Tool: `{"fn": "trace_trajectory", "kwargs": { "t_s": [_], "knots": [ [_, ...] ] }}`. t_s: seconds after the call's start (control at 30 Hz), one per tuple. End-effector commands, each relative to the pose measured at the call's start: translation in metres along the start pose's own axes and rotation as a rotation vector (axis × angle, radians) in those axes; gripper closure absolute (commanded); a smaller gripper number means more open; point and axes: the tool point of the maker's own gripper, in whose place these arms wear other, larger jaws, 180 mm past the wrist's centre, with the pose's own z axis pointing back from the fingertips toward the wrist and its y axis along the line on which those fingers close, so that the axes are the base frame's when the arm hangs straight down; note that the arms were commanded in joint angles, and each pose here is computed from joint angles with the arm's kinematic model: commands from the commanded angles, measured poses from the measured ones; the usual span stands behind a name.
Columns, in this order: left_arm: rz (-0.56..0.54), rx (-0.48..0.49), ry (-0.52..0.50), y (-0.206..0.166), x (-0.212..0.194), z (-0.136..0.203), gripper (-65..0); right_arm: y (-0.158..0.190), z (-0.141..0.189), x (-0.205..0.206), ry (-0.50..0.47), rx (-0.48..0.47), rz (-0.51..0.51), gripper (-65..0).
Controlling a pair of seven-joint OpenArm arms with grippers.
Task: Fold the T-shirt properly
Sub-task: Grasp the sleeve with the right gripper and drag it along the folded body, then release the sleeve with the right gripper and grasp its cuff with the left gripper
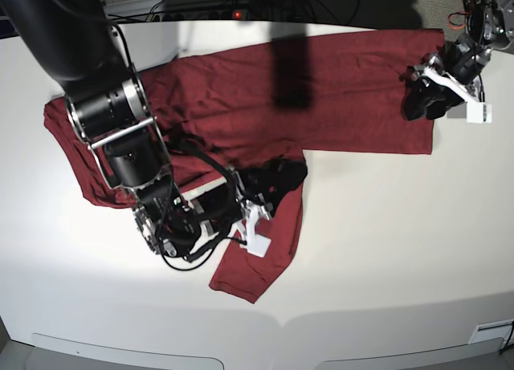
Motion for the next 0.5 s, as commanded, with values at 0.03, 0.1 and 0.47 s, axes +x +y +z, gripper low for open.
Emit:
{"fn": "trace_trajectory", "kwargs": {
  "t_s": [0.03, 0.1, 0.47],
  "knots": [
    [-0.017, -0.014, -0.051, -0.002, 0.016, 0.003, -33.7, 0.026, 0.019, 0.038, -0.06, 0.016, 0.082, -25.3],
    [-0.017, -0.014, -0.067, -0.002, 0.019, 0.003, -33.7, 0.033, 0.031, 0.052, -0.076, -0.002, 0.114, -25.2],
    [-0.053, -0.05, -0.139, -0.011, 0.058, -0.016, -33.6, -0.022, 0.133, 0.096, -0.188, -0.502, 0.213, -25.2]
  ]
}}
